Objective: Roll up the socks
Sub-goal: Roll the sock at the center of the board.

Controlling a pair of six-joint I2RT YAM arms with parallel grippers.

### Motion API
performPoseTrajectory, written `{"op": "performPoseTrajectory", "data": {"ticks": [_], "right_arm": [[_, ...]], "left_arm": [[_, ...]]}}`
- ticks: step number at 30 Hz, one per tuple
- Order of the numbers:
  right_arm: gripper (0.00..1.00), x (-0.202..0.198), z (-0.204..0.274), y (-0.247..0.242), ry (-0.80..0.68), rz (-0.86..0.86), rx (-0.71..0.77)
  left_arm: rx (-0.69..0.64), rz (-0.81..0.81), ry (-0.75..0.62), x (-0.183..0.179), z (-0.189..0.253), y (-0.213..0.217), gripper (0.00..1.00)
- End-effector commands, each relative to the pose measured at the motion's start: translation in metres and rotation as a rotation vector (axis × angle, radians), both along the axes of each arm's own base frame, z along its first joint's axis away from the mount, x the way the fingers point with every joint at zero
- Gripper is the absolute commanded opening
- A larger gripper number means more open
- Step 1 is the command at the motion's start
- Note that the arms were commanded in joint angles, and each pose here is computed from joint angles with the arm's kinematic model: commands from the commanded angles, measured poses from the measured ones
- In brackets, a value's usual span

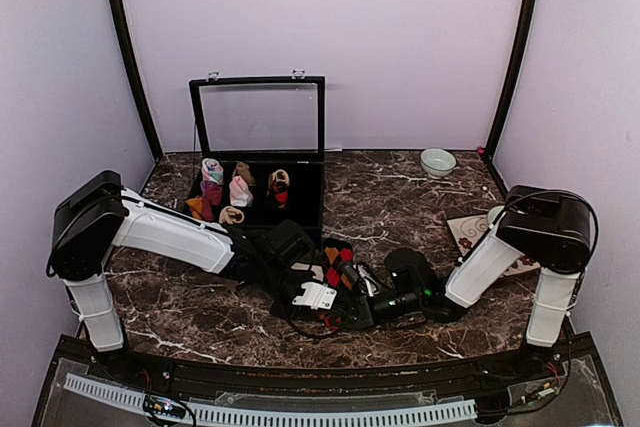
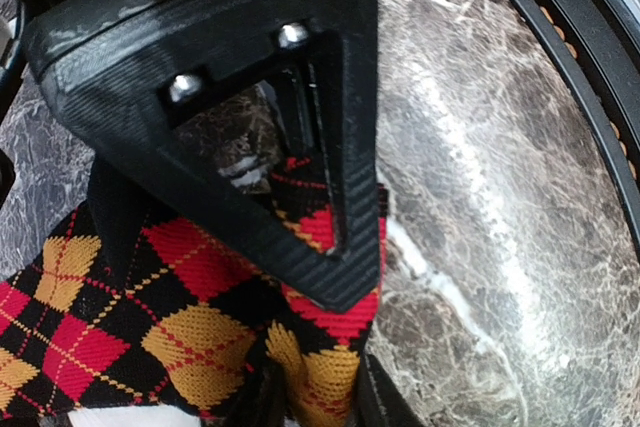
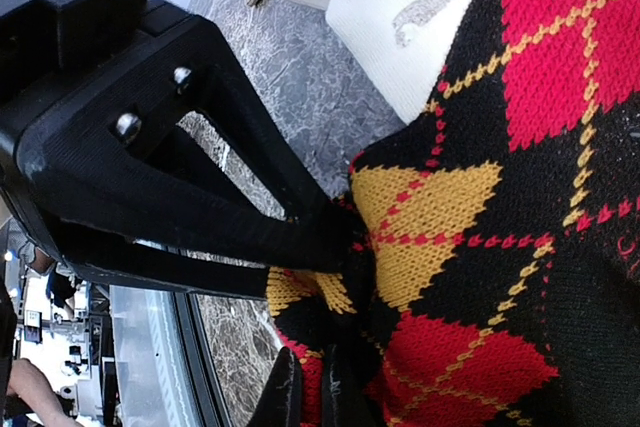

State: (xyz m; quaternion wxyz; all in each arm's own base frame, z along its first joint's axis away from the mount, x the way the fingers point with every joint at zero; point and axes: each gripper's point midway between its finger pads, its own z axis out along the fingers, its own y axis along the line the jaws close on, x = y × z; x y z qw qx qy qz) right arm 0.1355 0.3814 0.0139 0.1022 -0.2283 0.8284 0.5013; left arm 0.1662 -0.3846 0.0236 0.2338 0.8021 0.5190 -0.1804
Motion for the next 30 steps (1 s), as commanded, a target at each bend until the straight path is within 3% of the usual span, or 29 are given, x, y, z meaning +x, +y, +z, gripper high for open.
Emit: {"op": "performPoseTrajectory", "data": {"ticks": [1, 3, 5, 8, 10, 17, 23, 30], "right_arm": [[0.0, -0.03, -0.071, -0.051, 0.174, -0.008, -0.297], [0.04, -0.027, -0.071, -0.054, 0.145, -0.012, -0.306], [0.12, -0.02, -0.068, -0.056, 0.1, -0.038, -0.304], [0.35, -0.015, -0.057, -0.054, 0.05, -0.041, -0.274], [0.42, -0.014, -0.052, -0.054, 0.02, -0.037, -0.267], [0.42, -0.01, -0.038, -0.073, -0.083, -0.057, -0.308], [0.41, 0.001, -0.009, -0.094, -0.219, -0.139, -0.286], [0.34, -0.007, 0.048, -0.089, -0.531, -0.11, -0.15]], "left_arm": [[-0.006, -0.022, 0.014, -0.003, 0.001, -0.009, 0.18], [0.018, -0.031, 0.04, -0.008, -0.005, -0.005, 0.09], [0.042, -0.022, 0.057, -0.009, -0.011, -0.002, 0.06], [0.083, -0.009, 0.127, -0.014, -0.019, 0.005, 0.01], [0.099, -0.001, 0.173, -0.017, -0.02, 0.007, 0.0], [0.091, 0.083, 0.338, -0.011, -0.012, 0.01, 0.0], [0.144, 0.078, 0.39, -0.016, -0.019, 0.017, 0.0], [0.222, 0.059, 0.524, -0.028, -0.023, 0.019, 0.0]]}}
